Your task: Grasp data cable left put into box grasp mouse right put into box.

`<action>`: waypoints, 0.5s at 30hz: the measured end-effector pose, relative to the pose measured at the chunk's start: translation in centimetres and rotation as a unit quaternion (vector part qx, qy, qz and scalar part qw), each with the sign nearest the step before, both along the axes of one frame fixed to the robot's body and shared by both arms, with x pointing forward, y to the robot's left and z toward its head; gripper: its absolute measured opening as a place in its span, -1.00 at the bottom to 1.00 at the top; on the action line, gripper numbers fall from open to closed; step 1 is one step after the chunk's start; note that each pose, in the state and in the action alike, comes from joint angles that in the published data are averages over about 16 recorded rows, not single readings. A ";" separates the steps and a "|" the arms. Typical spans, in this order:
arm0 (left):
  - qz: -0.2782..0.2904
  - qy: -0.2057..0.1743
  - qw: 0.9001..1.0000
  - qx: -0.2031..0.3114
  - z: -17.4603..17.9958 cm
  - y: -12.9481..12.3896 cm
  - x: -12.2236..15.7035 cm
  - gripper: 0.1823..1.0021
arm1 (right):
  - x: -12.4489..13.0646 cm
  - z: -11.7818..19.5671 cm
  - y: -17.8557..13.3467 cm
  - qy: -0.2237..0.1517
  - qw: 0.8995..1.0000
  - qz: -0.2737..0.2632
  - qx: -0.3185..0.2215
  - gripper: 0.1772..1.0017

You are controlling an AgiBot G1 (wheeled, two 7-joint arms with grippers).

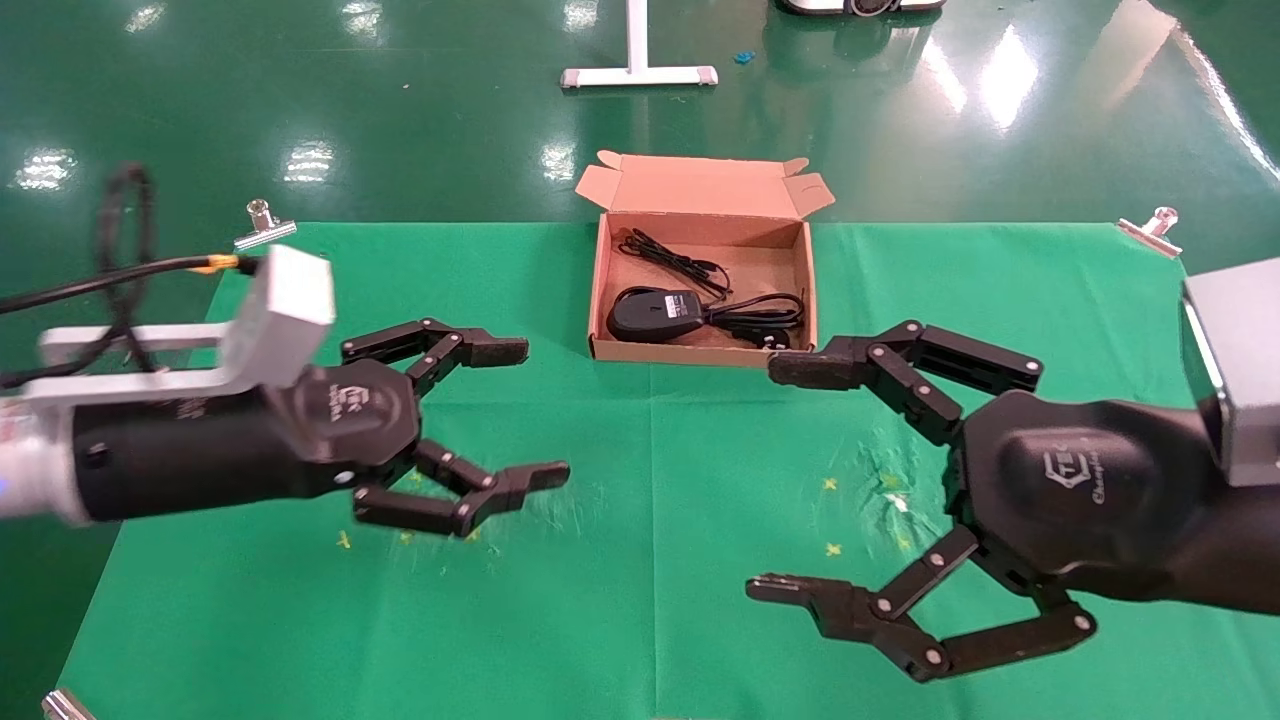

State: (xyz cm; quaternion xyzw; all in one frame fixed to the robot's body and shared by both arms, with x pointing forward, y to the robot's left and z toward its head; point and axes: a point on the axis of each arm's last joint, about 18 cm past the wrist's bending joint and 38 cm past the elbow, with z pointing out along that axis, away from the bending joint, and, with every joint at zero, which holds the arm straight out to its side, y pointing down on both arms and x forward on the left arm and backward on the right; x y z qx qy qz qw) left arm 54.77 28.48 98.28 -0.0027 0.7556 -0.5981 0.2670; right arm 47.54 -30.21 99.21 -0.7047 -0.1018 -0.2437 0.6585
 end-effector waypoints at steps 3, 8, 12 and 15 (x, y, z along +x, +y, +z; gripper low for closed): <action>-0.029 -0.012 0.999 -0.014 0.2 0.3 -1.8 1.00 | 0.0 0.0 0.0 0.000 1.000 0.000 0.000 1.00; -0.072 -0.034 0.996 -0.034 0.6 0.9 -4.6 1.00 | 0.0 0.0 0.0 0.000 1.000 0.000 0.000 1.00; -0.099 -0.051 0.993 -0.045 0.8 1.3 -6.5 1.00 | 0.0 0.0 0.0 0.000 1.000 0.000 0.000 1.00; -0.112 -0.059 0.991 -0.050 1.0 1.6 -7.5 1.00 | 0.0 0.0 0.0 0.000 1.000 0.000 0.000 1.00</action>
